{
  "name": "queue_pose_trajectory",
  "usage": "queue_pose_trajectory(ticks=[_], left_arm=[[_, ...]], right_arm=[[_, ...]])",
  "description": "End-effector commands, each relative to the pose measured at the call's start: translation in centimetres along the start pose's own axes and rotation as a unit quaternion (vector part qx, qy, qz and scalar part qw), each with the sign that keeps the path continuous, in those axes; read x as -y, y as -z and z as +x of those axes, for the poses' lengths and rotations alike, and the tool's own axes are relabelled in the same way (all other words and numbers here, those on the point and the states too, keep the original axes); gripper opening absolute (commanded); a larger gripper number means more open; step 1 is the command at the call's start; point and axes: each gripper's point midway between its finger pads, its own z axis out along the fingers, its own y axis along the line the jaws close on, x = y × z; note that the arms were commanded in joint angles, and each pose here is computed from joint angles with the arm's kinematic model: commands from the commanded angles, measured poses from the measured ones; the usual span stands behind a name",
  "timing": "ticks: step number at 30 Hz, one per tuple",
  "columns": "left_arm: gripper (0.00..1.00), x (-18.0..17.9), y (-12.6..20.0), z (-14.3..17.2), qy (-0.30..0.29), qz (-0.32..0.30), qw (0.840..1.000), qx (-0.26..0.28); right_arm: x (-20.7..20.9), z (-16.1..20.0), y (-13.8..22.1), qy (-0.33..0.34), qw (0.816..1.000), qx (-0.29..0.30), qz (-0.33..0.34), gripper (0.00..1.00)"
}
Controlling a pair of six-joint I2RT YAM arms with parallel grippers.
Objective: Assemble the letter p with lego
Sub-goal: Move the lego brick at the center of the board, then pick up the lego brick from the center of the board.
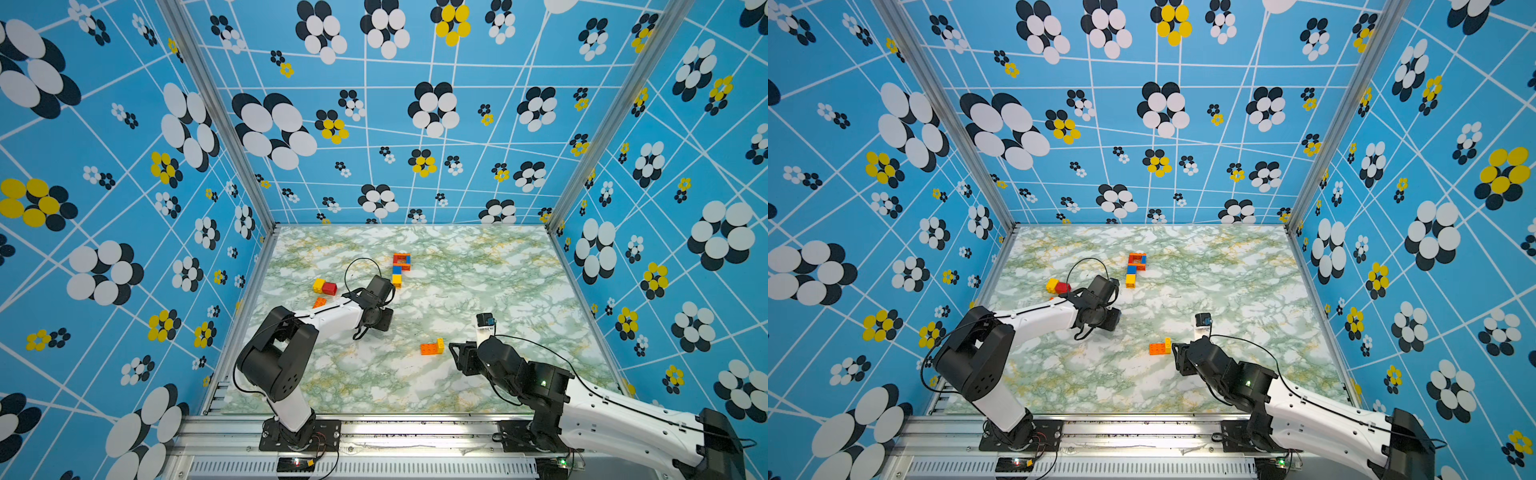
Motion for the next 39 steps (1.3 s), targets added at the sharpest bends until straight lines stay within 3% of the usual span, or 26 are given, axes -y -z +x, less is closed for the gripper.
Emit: queue_pose_trajectory(ticks=[1, 12, 17, 30, 34, 39], left_arm=[[0.45, 0.5, 0.1, 1.4, -0.009, -0.010, 1.000, -0.014], [0.61, 0.7, -0.9, 2.0, -0.025, -0.028, 0.999, -0.017], [0.63, 0.8, -1.4, 1.6, -0.033, -0.029, 0.999, -0.019], [0.36, 1.7, -0.9, 2.1, -0.050, 0.002, 0.999, -0.012], [0.36, 3.3, 1.3, 1.4, -0.106, 0.006, 0.994, 0.030], [0.35, 7.0, 5.2, 0.5, -0.190, 0.056, 0.972, 0.126]], right_arm=[[-0.8, -1.1, 0.3, -0.014, 1.000, 0.009, -0.013, 0.58], [-0.6, -1.2, 0.5, -0.014, 1.000, 0.013, -0.010, 0.58], [-0.5, -1.1, 0.4, -0.017, 1.000, 0.014, -0.009, 0.58], [-0.2, -1.1, 0.8, -0.024, 1.000, 0.014, -0.009, 0.58], [-0.7, -1.3, 0.9, -0.026, 0.999, 0.009, -0.018, 0.58], [-2.2, -1.3, 1.3, -0.021, 0.998, -0.022, -0.057, 0.57]])
